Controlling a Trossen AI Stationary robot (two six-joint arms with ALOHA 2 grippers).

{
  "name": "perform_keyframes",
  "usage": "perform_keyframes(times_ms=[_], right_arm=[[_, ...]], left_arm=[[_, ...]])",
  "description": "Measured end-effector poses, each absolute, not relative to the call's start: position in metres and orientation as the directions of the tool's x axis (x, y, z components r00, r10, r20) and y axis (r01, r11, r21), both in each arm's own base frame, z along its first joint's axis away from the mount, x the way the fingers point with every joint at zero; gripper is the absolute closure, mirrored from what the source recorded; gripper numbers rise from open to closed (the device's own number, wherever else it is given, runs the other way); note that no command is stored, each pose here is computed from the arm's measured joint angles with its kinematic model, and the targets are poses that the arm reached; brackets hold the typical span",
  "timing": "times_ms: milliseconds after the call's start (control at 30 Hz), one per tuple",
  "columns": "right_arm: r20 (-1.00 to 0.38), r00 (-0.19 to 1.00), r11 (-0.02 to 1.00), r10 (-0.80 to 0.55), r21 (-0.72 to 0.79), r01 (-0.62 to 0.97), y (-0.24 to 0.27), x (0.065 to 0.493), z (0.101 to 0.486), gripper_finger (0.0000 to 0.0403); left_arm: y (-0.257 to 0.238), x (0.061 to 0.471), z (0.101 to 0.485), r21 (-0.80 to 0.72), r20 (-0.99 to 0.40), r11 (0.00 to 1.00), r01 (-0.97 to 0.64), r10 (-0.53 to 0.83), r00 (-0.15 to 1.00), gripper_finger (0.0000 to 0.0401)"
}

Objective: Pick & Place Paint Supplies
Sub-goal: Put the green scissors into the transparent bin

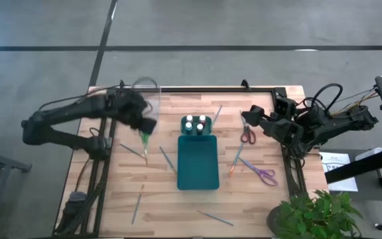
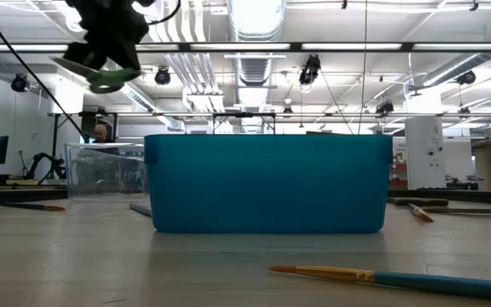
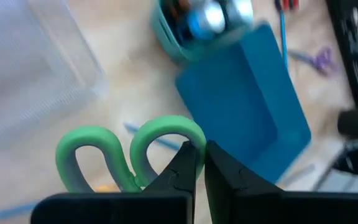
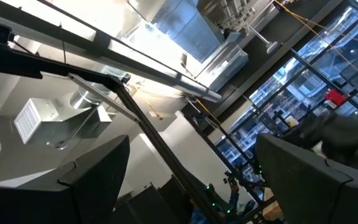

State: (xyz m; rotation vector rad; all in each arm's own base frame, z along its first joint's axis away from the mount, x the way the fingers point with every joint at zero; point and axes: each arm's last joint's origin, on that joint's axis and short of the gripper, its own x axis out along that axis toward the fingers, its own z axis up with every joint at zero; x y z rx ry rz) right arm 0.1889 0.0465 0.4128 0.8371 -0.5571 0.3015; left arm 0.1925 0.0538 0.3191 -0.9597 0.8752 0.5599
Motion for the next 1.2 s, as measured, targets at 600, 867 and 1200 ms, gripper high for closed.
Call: perform_keyframes(times_ms=[600,867,1200], right_arm=[[0.571,0.820,0.645,0.036,0.614,-0.455,0.047,0.189,0.412,0.0059],[0.568,0.822,0.654,0.034,0.609,-0.448,0.047,0.189,0.412,0.0059],[0.564,0.825,0.664,0.032,0.605,-0.439,0.047,0.190,0.412,0.0059]], left_arm=[[0.183,0.198,0.310,-0.274,-0.896,0.424,-0.863,0.213,0.389,0.0387],[0.225,0.191,0.318,-0.243,-0.890,0.375,-0.895,0.282,0.359,0.0387],[0.236,0.190,0.286,-0.178,-0.937,0.297,-0.938,0.241,0.253,0.0387]])
